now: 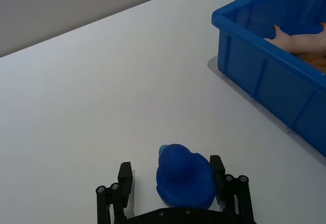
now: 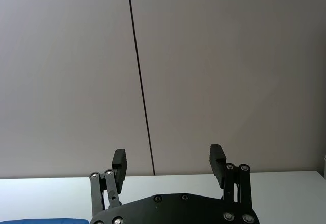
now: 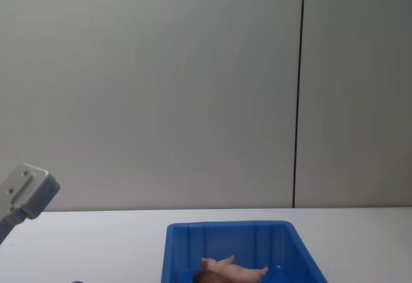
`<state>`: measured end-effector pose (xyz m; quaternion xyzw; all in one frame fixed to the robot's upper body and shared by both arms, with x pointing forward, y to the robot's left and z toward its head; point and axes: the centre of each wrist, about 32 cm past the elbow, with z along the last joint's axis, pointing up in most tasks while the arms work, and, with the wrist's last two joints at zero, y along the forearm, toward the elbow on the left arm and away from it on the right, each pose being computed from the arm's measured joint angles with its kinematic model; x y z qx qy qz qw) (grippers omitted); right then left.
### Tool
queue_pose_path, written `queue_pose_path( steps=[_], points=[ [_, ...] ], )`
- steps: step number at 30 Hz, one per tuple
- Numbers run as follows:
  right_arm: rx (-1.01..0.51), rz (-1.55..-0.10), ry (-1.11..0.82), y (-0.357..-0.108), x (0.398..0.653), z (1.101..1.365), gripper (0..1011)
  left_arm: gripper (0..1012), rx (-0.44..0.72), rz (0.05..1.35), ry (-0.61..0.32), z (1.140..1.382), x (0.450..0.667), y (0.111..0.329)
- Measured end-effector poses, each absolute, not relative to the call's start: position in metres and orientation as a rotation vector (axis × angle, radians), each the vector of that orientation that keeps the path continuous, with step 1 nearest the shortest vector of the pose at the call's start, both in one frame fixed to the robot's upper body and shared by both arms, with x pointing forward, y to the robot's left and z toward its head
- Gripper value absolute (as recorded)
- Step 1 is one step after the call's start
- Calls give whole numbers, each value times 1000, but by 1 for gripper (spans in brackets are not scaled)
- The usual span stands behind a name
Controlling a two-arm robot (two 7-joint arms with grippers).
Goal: Pick up the two dolls from the table and place them into the box.
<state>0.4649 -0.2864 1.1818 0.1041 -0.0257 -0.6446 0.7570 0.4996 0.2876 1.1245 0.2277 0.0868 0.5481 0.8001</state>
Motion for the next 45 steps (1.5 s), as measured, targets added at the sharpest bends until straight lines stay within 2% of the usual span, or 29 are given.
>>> queue_pose_path(
  steps=[28,39,45],
  points=[
    [227,-1405,-56,-286,465,1182,1001,816,499,1180,187,1124,500,288],
    [227,-1405,-56,-286,465,1182,1001,748,432,1210,211,1123,499,290],
    [227,-1405,-56,-286,465,1182,1001,661,401,1222,214,1125,499,291]
  ],
)
